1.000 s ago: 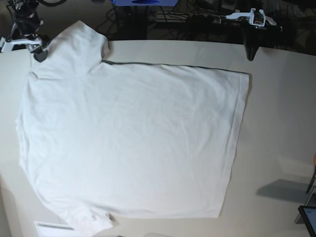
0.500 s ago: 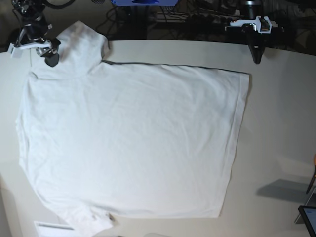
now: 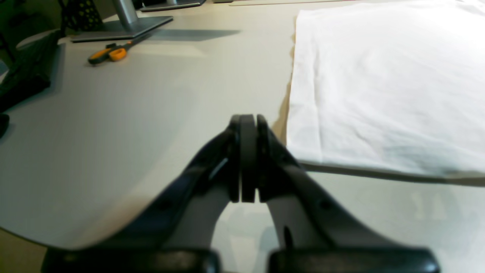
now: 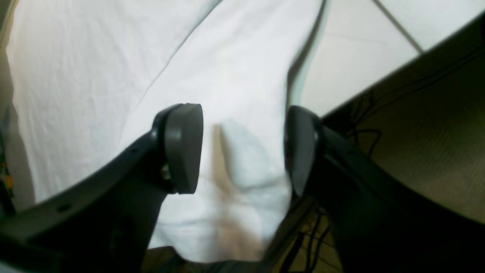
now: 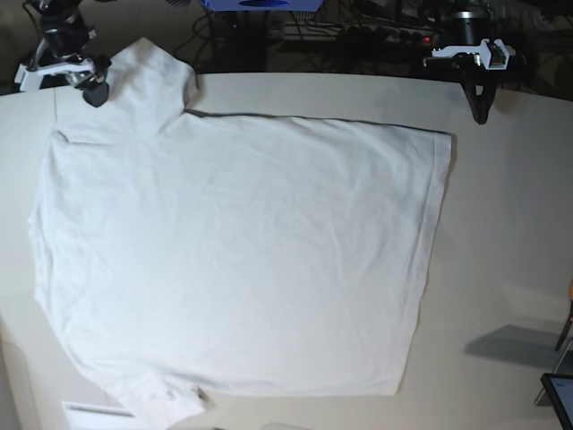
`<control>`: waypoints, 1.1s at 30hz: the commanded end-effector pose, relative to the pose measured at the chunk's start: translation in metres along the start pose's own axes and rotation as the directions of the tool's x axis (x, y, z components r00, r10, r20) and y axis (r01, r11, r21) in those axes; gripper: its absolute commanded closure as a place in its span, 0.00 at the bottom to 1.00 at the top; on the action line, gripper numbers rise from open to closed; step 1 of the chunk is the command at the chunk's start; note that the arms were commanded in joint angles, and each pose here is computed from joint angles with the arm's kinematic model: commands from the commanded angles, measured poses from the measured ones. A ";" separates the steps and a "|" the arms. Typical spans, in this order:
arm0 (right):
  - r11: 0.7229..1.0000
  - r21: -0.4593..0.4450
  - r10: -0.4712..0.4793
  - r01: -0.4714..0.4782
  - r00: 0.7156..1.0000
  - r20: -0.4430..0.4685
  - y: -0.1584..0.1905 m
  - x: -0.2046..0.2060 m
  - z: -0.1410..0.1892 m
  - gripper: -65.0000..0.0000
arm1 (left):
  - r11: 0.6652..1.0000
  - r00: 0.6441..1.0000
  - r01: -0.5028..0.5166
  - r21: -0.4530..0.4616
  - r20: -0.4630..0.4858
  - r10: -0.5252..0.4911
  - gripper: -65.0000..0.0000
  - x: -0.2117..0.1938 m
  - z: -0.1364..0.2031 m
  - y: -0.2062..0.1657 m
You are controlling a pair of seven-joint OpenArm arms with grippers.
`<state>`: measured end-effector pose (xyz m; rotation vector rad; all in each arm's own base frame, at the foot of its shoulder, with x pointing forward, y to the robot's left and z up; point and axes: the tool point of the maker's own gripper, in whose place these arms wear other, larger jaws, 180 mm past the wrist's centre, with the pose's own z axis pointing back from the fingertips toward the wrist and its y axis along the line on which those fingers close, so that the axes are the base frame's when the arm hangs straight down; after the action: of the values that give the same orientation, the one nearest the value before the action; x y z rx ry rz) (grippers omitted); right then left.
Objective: Fold the T-shirt properly
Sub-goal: 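Move the right gripper down to the white shirt's shoulder edge by the sleeve, then close the right gripper on the shirt's shoulder edge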
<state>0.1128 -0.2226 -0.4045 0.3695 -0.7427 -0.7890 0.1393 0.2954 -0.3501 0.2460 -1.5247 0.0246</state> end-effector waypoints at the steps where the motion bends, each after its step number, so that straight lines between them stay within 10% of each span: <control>1: 1.000 -0.015 -0.010 0.010 0.999 -0.037 -0.005 -0.008 0.006 0.48 | 1.000 0.999 0.004 -0.007 0.036 -0.003 1.00 0.009 0.000 0.000; 33: 0.996 0.016 -0.085 0.091 0.965 -0.249 0.003 -0.079 0.018 0.48 | 1.000 0.999 0.006 0.001 0.041 -0.006 1.00 0.009 -0.005 0.002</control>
<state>0.0638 -0.1606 -0.4312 0.5146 -0.4900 -0.8049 0.1445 0.2940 -0.3494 0.2418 -1.5370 0.0278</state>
